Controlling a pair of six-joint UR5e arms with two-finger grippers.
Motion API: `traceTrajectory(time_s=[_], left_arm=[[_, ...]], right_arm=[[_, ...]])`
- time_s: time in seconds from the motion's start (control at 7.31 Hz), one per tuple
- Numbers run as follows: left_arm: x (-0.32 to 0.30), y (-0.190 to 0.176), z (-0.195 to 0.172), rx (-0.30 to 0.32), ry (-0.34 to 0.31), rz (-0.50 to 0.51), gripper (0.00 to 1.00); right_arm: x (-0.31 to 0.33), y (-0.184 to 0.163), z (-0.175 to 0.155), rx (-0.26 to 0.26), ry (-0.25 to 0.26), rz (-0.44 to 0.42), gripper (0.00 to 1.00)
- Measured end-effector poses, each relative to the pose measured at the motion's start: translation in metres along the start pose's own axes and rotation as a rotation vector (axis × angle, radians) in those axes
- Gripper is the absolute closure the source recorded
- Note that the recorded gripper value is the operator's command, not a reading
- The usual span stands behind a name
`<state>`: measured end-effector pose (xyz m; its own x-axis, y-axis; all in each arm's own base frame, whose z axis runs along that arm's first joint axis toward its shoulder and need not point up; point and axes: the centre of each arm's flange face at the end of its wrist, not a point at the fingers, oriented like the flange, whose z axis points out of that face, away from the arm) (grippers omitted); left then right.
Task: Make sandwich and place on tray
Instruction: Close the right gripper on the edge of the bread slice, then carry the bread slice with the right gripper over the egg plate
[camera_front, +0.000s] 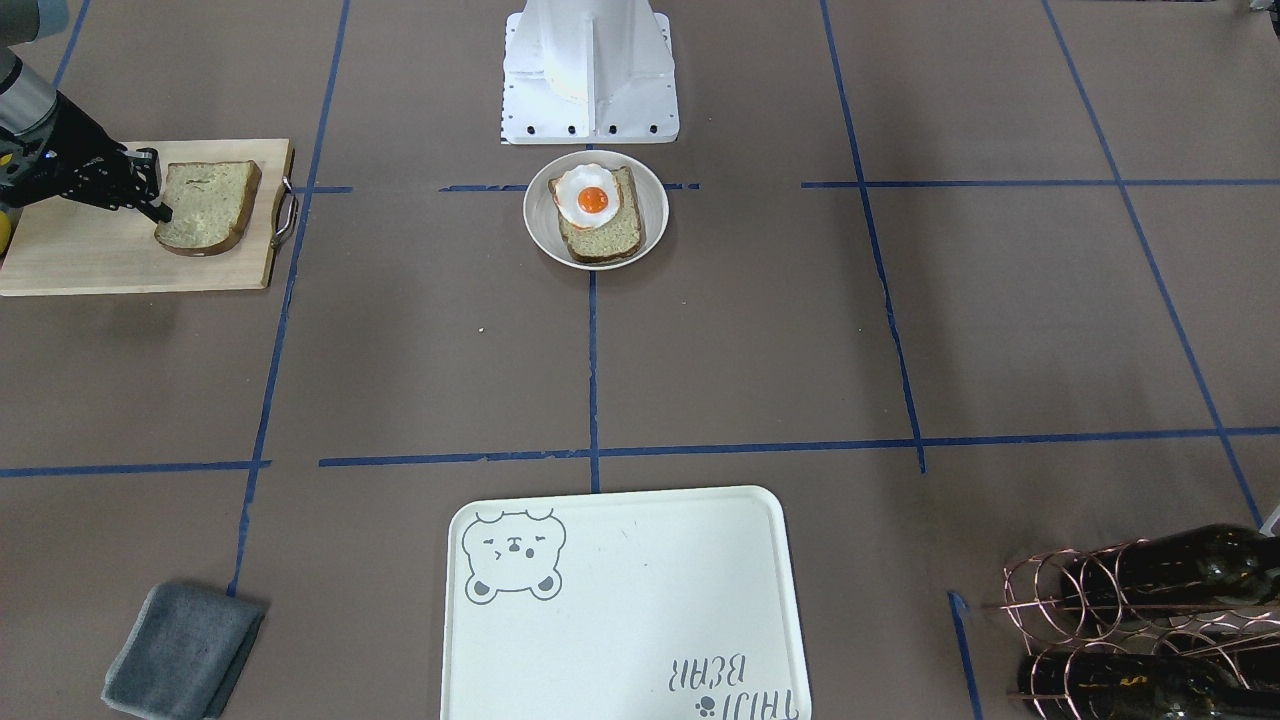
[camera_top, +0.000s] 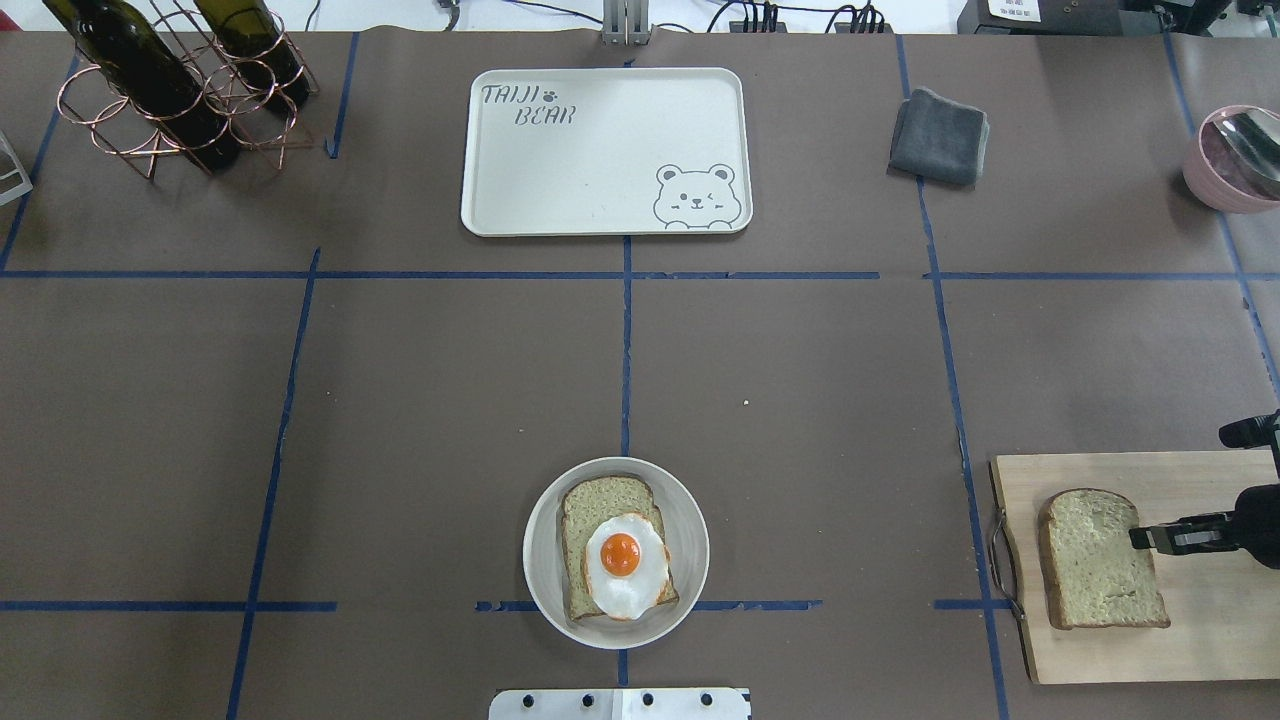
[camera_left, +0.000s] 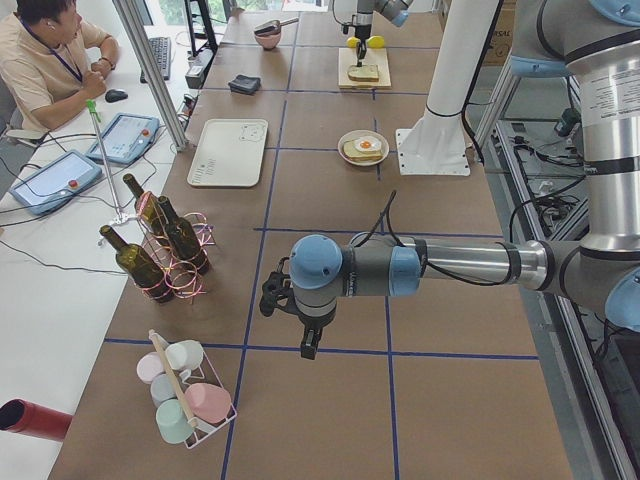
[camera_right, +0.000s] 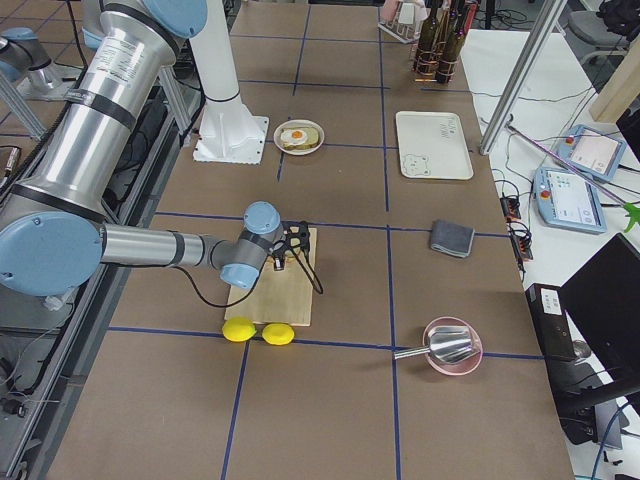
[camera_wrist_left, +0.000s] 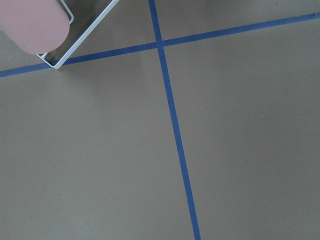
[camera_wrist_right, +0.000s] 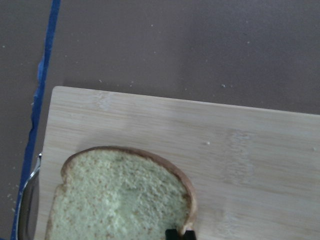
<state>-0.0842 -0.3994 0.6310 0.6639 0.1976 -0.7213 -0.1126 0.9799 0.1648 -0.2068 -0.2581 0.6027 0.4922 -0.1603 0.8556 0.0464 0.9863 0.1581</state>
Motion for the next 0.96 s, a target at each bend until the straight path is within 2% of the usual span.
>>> traceTrajectory(time_s=[0.27, 0.55, 0.68, 0.96], left_arm=[[0.000, 0.000, 0.000, -0.001, 0.000, 0.001, 0.00], [0.000, 0.000, 0.000, 0.000, 0.000, 0.000, 0.00], [0.000, 0.000, 0.000, 0.000, 0.000, 0.000, 0.00], [0.000, 0.000, 0.000, 0.000, 0.000, 0.001, 0.00]], right_arm=[[-0.013, -0.005, -0.007, -0.014, -0.079, -0.023, 1.00], [-0.040, -0.026, -0.009, -0.007, -0.158, -0.050, 1.00], [-0.058, -0.039, -0.008, 0.005, -0.194, -0.066, 1.00], [-0.124, -0.084, 0.002, 0.042, -0.300, -0.050, 1.00]])
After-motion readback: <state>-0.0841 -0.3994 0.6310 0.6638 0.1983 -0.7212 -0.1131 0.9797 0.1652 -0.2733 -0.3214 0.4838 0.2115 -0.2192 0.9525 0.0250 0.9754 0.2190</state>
